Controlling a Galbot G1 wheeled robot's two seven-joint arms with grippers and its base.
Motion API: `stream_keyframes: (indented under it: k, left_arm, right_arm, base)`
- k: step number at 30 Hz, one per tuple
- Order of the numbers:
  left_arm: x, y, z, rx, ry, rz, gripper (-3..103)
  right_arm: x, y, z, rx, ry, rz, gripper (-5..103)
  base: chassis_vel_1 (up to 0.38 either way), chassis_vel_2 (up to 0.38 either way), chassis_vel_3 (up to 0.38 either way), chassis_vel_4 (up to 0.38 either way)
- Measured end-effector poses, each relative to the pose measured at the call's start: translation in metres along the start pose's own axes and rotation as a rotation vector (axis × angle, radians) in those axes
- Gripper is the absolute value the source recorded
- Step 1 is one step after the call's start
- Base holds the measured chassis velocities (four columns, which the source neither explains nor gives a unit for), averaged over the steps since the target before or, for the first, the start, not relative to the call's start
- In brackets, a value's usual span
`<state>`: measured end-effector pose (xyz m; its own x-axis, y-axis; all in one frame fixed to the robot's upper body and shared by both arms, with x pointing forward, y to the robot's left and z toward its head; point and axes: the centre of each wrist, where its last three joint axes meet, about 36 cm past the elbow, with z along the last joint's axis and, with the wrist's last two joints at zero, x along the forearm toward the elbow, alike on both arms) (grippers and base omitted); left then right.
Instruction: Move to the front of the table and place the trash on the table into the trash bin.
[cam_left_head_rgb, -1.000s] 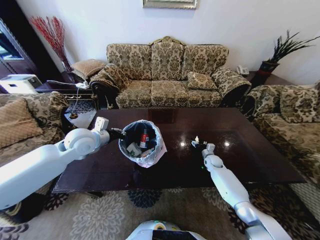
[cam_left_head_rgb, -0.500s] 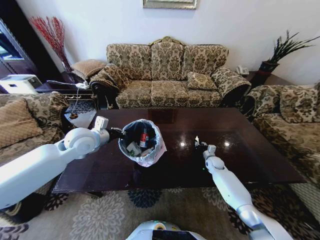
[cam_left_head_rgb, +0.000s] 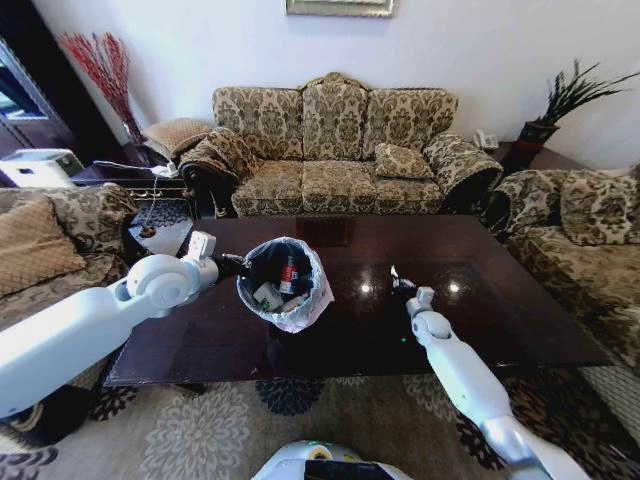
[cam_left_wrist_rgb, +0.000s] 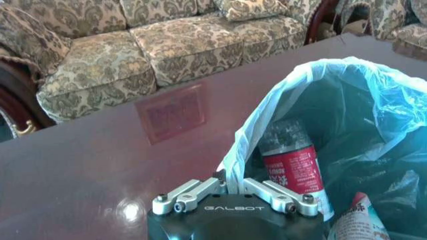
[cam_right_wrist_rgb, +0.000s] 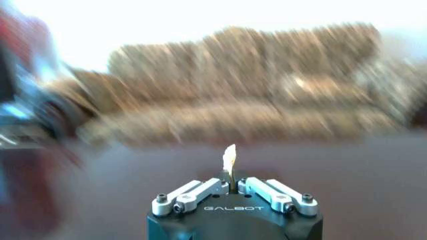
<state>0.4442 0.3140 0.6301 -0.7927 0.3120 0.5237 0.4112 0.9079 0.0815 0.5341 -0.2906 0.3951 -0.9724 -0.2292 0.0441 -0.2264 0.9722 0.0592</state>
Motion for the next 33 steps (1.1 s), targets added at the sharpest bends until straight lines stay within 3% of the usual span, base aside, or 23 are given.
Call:
stream_keyframes:
  k: [2, 3, 5, 7, 9, 11, 14, 22, 25, 31, 33]
  left_arm:
    - [0.001, 0.001, 0.001, -0.001, 0.005, -0.002, 0]
    - [0.001, 0.001, 0.001, -0.001, 0.005, -0.002, 0]
    - [0.002, 0.0, 0.001, 0.0, 0.008, -0.002, 0]
    - [0.003, -0.001, 0.001, 0.001, 0.01, 0.003, 0]
    - [0.003, -0.002, 0.001, 0.001, 0.011, 0.003, 0]
    - [0.005, -0.004, 0.002, 0.0, 0.014, 0.007, 0]
    - [0.008, -0.006, 0.001, 0.002, 0.013, 0.01, 0]
    - [0.017, -0.015, -0.003, 0.01, 0.002, 0.031, 0]
    - [0.021, -0.019, -0.005, 0.009, -0.004, 0.043, 0]
    - [0.02, -0.021, -0.004, 0.012, -0.005, 0.049, 0]
    - [0.018, -0.021, -0.004, 0.016, -0.007, 0.051, 0]
  right_arm:
    - [0.02, 0.046, -0.068, 0.005, -0.138, -0.168, 0]
    - [0.02, 0.046, -0.068, 0.005, -0.138, -0.168, 0]
    - [0.051, 0.097, -0.124, 0.015, -0.246, -0.377, 0]
    - [0.078, 0.134, -0.155, 0.034, -0.311, -0.547, 0]
    - [0.084, 0.141, -0.159, 0.037, -0.319, -0.582, 0]
    - [0.105, 0.17, -0.165, 0.048, -0.323, -0.732, 0]
    - [0.109, 0.182, -0.156, 0.057, -0.277, -0.812, 0]
    - [0.097, 0.207, -0.136, 0.072, -0.173, -0.814, -2]
    - [0.092, 0.213, -0.128, 0.076, -0.148, -0.801, 14]
    - [0.091, 0.214, -0.126, 0.068, -0.149, -0.792, 30]
    - [0.092, 0.213, -0.125, 0.061, -0.153, -0.79, 41]
  base:
    - [0.0, 0.0, 0.0, 0.0]
    - [0.0, 0.0, 0.0, 0.0]
    - [0.0, 0.0, 0.0, 0.0]
    - [0.0, 0.0, 0.0, 0.0]
    - [0.0, 0.0, 0.0, 0.0]
    - [0.0, 0.0, 0.0, 0.0]
    - [0.0, 0.0, 0.0, 0.0]
    - [0.0, 0.0, 0.0, 0.0]
    - [0.0, 0.0, 0.0, 0.0]
    - [0.0, 0.0, 0.0, 0.0]
    - [0.0, 0.0, 0.0, 0.0]
